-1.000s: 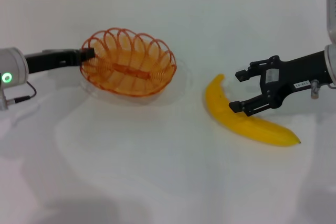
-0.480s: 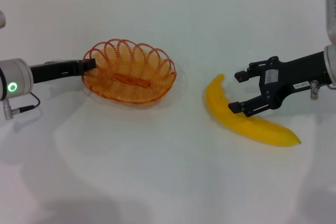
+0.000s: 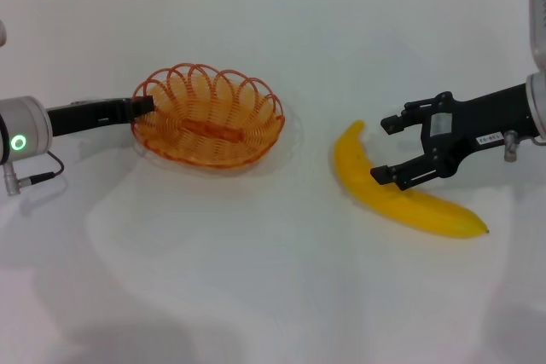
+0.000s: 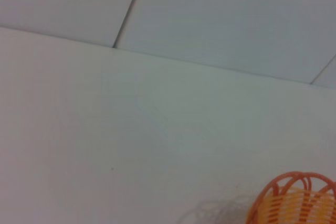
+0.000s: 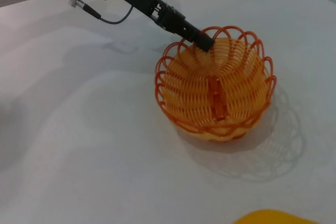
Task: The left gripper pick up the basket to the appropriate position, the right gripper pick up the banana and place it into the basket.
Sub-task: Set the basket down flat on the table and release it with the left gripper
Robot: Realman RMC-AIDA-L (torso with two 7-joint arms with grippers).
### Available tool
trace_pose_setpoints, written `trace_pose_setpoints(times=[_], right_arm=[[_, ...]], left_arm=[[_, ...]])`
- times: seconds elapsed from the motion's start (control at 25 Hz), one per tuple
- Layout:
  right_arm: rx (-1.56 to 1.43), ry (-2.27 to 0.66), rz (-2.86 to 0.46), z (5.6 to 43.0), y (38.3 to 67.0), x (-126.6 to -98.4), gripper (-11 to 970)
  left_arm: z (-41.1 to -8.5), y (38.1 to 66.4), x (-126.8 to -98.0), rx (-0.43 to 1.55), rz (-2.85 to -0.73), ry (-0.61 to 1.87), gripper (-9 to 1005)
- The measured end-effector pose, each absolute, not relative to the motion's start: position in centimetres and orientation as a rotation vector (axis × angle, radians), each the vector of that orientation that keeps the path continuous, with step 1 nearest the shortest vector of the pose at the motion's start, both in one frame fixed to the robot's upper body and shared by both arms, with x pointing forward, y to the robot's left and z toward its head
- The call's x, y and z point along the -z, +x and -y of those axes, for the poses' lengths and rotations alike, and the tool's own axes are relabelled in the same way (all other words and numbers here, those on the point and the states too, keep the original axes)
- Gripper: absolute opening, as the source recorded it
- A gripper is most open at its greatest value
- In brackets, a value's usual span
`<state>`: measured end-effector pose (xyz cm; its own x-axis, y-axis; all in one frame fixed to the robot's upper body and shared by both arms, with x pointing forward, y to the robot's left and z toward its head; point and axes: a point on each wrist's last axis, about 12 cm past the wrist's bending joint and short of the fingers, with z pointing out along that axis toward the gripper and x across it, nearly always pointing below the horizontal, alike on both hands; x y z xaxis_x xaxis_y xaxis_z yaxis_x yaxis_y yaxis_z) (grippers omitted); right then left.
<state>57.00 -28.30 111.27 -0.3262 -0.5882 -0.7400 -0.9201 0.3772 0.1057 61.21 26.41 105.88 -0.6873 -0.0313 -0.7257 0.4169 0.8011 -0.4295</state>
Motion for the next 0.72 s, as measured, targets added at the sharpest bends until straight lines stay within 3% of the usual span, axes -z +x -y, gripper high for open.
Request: trace_pose_setpoints(times=[0.64, 0.72], right_arm=[[-0.705, -1.295, -2.029, 28.12, 57.20, -111.45, 890], [-0.705, -1.295, -2.029, 28.12, 57.20, -111.45, 890]], left_arm=[[-26.65, 61.24, -105.57, 0.718, -2.228, 0.271, 113], [-26.70, 61.26, -105.52, 0.712, -2.230, 0.266, 315]])
